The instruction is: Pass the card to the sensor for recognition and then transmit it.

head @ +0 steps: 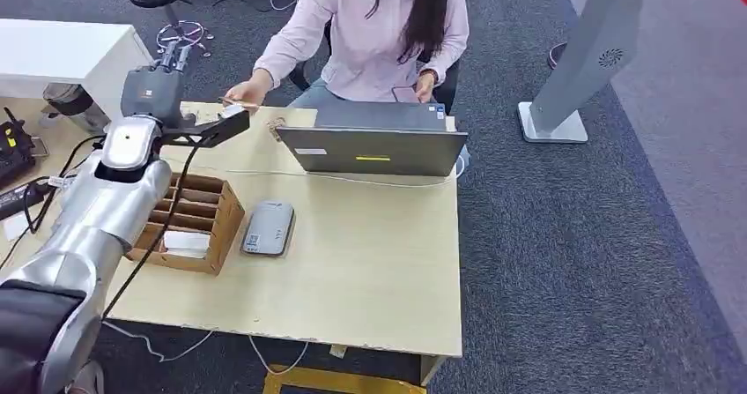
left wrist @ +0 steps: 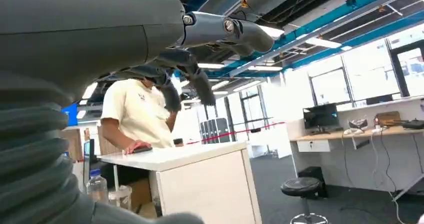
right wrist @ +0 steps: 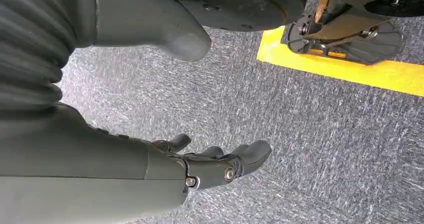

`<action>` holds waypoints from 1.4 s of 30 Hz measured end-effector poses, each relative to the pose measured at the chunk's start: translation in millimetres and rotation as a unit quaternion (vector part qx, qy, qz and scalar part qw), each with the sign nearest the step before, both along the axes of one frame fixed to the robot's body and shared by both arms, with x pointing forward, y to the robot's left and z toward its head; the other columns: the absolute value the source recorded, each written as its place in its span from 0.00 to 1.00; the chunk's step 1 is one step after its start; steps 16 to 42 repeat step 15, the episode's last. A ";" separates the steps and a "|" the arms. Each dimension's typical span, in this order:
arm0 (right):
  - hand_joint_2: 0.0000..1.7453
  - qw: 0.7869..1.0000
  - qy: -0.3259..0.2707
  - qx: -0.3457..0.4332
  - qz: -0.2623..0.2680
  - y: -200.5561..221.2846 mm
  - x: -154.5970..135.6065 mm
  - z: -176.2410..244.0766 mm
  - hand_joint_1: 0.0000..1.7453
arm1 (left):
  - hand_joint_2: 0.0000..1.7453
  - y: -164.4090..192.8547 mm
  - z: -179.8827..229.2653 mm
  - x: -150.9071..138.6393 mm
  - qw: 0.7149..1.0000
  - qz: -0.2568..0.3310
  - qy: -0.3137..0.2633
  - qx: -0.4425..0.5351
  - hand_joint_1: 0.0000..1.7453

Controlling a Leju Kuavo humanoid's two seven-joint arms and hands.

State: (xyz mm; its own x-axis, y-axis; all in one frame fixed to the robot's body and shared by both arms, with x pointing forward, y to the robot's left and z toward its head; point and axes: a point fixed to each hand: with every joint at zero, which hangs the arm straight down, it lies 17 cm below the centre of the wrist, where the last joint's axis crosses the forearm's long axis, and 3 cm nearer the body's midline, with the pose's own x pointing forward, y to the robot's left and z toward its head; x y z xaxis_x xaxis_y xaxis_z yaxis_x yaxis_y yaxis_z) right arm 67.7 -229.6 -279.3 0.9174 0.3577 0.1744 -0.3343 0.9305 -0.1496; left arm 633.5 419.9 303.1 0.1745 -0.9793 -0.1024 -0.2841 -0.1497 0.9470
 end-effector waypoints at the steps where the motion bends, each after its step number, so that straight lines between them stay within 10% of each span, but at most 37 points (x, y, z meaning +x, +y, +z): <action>1: 1.00 1.000 -0.001 0.000 0.000 -0.2 0.1 0.0 0.00 | 1.00 -1.9 0.0 -0.4 1.000 -0.007 -0.005 -0.006 0.00; 8: 1.00 1.000 -0.006 0.004 -0.011 0.3 -0.8 0.1 0.00 | 1.00 -21.4 -14.7 -57.4 0.977 -0.121 -0.087 -0.155 0.00; 12: 1.00 1.000 -0.010 0.005 -0.027 -0.4 -5.2 -0.2 0.00 | 1.00 -20.3 -38.8 -145.3 0.915 -0.207 -0.127 -0.322 0.00; 15: 1.00 0.999 -0.015 0.004 -0.043 -1.8 -7.6 -0.3 0.00 | 1.00 -1.6 -38.9 -216.2 0.817 -0.267 -0.170 -0.481 0.00; 42: 1.00 0.999 -0.015 0.004 -0.043 -1.8 -7.6 -0.3 0.00 | 1.00 -1.6 -38.9 -216.2 0.817 -0.267 -0.170 -0.481 0.00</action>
